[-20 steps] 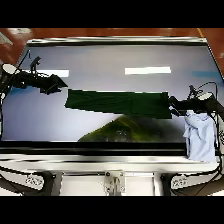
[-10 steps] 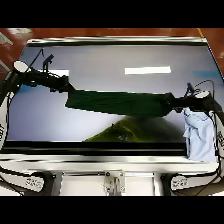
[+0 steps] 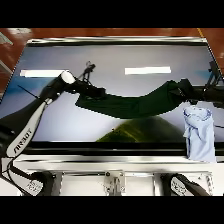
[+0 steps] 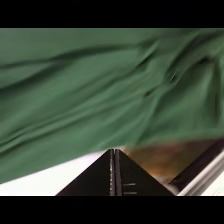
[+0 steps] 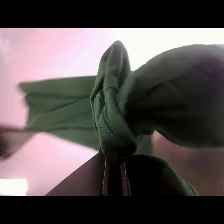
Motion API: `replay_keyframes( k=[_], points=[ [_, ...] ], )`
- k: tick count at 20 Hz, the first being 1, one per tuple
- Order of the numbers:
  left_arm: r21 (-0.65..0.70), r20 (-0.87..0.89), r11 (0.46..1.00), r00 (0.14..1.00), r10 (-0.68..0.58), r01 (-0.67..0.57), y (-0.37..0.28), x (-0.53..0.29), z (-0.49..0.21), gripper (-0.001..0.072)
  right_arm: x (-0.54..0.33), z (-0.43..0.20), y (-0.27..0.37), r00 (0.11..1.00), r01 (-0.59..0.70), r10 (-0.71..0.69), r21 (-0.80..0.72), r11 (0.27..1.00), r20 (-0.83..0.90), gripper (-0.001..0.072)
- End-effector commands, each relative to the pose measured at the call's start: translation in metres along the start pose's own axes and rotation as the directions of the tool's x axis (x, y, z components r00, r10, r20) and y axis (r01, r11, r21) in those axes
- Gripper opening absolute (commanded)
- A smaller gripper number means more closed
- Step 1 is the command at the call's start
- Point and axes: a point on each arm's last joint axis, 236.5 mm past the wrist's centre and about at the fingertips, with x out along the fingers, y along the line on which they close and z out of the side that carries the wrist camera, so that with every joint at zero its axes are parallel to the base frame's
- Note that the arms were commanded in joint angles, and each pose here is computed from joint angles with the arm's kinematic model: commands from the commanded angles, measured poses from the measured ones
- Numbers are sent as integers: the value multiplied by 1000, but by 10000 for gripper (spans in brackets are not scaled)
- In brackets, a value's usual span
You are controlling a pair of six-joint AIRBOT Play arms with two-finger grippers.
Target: Fold the shirts.
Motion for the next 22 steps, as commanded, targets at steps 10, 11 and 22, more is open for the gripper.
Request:
replay_keyframes(
  k=[10,11,22],
  points=[
    [-225,-97,922,934,-343,316,-160,133,-97,37,-77,-52,16,988,155,-155,-45,987,7,51],
    [-206,-74,925,937,-341,320,-153,125,-85,36,-77,-52,17,989,151,-151,-31,988,7,51],
    [-25,629,997,774,70,-70,8,-260,130,35,79,-29,123,990,-97,109,-125,987,89,51]
  ],
)
